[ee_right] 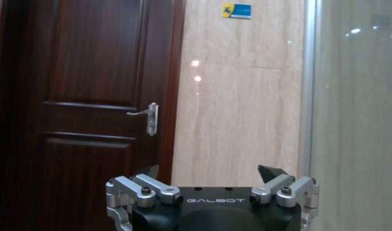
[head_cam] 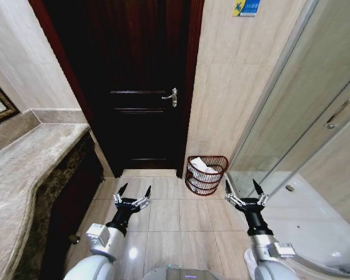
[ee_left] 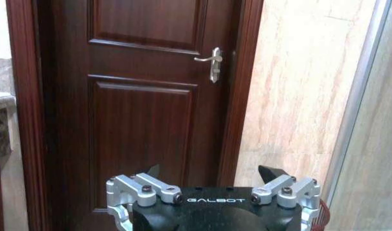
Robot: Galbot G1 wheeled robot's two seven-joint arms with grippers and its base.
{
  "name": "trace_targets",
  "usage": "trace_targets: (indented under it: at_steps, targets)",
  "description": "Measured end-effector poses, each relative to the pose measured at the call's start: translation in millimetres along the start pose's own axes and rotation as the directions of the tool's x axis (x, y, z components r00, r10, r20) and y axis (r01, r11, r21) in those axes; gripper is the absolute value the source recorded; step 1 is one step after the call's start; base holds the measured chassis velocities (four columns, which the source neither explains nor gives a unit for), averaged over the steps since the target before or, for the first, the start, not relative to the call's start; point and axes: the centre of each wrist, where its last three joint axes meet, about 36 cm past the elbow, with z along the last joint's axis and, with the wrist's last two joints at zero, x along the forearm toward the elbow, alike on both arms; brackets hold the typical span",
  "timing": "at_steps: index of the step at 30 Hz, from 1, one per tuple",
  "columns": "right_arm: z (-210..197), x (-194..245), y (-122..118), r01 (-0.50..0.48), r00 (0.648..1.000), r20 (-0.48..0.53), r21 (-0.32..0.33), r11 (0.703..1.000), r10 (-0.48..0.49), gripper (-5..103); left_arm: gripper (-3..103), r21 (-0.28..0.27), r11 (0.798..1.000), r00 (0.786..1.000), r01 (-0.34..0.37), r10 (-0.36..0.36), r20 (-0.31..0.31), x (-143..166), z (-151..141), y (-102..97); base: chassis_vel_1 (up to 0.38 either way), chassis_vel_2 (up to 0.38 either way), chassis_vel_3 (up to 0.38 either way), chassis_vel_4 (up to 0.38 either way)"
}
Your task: Discard the used towel into the hamper.
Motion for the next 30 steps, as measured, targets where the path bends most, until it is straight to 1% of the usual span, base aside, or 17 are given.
trace_targets:
  at_steps: [5, 9, 12, 16, 22, 25, 30]
  targets:
    - [8.3, 1.9, -2.8, 0.012, 1.000, -0.001, 0.011, 1.000, -0.012, 100, 100, 0.000, 1.000, 1.000, 0.000, 0.000, 0.000, 0.0, 0.0, 0.0, 0.000, 0.000, 0.000, 0.000]
    - [17.6, 4.9, -11.9, 0.000, 1.000, -0.015, 0.034, 0.999, 0.001, 100, 100, 0.000, 1.000, 1.000, 0.000, 0.000, 0.000, 0.0, 0.0, 0.0, 0.000, 0.000, 0.000, 0.000]
    - [23.7, 6.5, -15.0, -0.014, 1.000, -0.017, 0.039, 0.999, 0.014, 100, 100, 0.000, 1.000, 1.000, 0.000, 0.000, 0.000, 0.0, 0.0, 0.0, 0.000, 0.000, 0.000, 0.000]
    - [27.8, 7.2, -14.2, -0.020, 1.000, 0.001, 0.036, 0.999, 0.020, 100, 100, 0.000, 1.000, 1.000, 0.000, 0.000, 0.000, 0.0, 0.0, 0.0, 0.000, 0.000, 0.000, 0.000]
    - [30.6, 10.0, -13.2, 0.004, 1.000, 0.021, 0.034, 0.999, -0.005, 100, 100, 0.000, 1.000, 1.000, 0.000, 0.000, 0.000, 0.0, 0.0, 0.0, 0.000, 0.000, 0.000, 0.000]
    - [34.0, 9.6, -10.0, -0.018, 0.998, 0.056, 0.018, 1.000, 0.017, 100, 100, 0.000, 1.000, 1.000, 0.000, 0.000, 0.000, 0.0, 0.0, 0.0, 0.000, 0.000, 0.000, 0.000]
    - [39.3, 10.8, -9.1, -0.025, 0.995, 0.095, 0.021, 0.999, 0.023, 100, 100, 0.000, 1.000, 1.000, 0.000, 0.000, 0.000, 0.0, 0.0, 0.0, 0.000, 0.000, 0.000, 0.000]
